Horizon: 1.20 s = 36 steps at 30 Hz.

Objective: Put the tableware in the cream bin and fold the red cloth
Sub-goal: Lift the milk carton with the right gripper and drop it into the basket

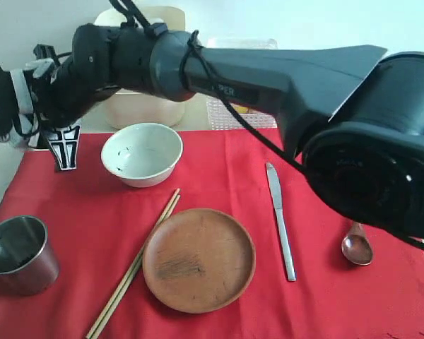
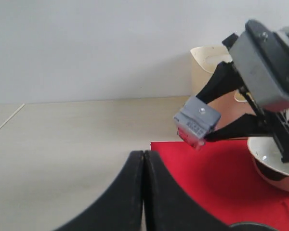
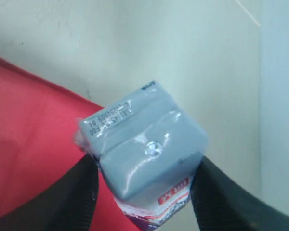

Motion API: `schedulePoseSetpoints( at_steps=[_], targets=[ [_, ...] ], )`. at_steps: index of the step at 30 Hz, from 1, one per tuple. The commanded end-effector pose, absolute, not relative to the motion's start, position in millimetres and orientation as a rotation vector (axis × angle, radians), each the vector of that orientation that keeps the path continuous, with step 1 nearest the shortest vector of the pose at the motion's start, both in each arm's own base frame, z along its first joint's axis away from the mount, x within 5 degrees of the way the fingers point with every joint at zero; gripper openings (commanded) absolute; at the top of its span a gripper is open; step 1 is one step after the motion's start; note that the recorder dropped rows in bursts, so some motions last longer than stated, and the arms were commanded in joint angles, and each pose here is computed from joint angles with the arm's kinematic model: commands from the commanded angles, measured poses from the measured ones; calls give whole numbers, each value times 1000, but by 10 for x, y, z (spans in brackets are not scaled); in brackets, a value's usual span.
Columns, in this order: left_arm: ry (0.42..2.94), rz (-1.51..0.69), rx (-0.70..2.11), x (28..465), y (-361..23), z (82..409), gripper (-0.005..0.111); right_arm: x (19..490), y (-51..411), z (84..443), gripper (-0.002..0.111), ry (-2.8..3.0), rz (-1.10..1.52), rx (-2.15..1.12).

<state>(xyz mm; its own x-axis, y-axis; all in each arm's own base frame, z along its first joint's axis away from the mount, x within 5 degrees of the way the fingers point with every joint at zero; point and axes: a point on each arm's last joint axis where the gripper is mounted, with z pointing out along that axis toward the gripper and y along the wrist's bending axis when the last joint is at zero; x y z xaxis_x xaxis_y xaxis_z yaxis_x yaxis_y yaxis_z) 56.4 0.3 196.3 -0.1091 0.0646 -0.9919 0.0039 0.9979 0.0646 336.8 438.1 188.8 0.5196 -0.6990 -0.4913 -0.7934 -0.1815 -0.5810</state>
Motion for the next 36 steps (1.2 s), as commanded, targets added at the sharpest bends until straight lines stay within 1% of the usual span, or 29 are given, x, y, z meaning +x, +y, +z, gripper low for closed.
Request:
schedulePoseSetpoints(
  at_steps=[1,6,12,17,18,21,23,27,28,30,32,36],
  targets=[
    [1676,46,48,560,2,1957,1,3294,4322,2358,0,1264,207,-1825],
    [1676,46,48,560,2,1957,1,3217,4141,2698,0,1340,278,-1841],
    [1676,46,48,560,2,1957,1,3335,3738,3010,0,1519,349,-1797],
    [1676,46,48,560,2,1957,1,3527,3113,3200,0,1728,516,-1802],
    [1676,46,48,560,2,1957,1,3548,3055,3211,0,1745,546,-1796],
    [1676,46,48,560,2,1957,1,3721,2724,3313,0,1773,660,-1704],
    [1676,46,48,560,2,1957,1,3790,2539,3325,0,1795,688,-1652],
    [1676,46,48,560,2,1957,1,3932,2103,3208,0,1881,672,-1587],
    [1676,46,48,560,2,1957,1,4003,1929,3183,0,1902,677,-1545],
    [1676,46,48,560,2,1957,1,4087,1734,3160,0,1931,711,-1464],
    [1676,46,48,560,2,1957,1,4149,1572,3140,0,1957,725,-1404],
    [1676,46,48,560,2,1957,1,4337,1358,3060,0,1984,635,-1259]
  ],
)
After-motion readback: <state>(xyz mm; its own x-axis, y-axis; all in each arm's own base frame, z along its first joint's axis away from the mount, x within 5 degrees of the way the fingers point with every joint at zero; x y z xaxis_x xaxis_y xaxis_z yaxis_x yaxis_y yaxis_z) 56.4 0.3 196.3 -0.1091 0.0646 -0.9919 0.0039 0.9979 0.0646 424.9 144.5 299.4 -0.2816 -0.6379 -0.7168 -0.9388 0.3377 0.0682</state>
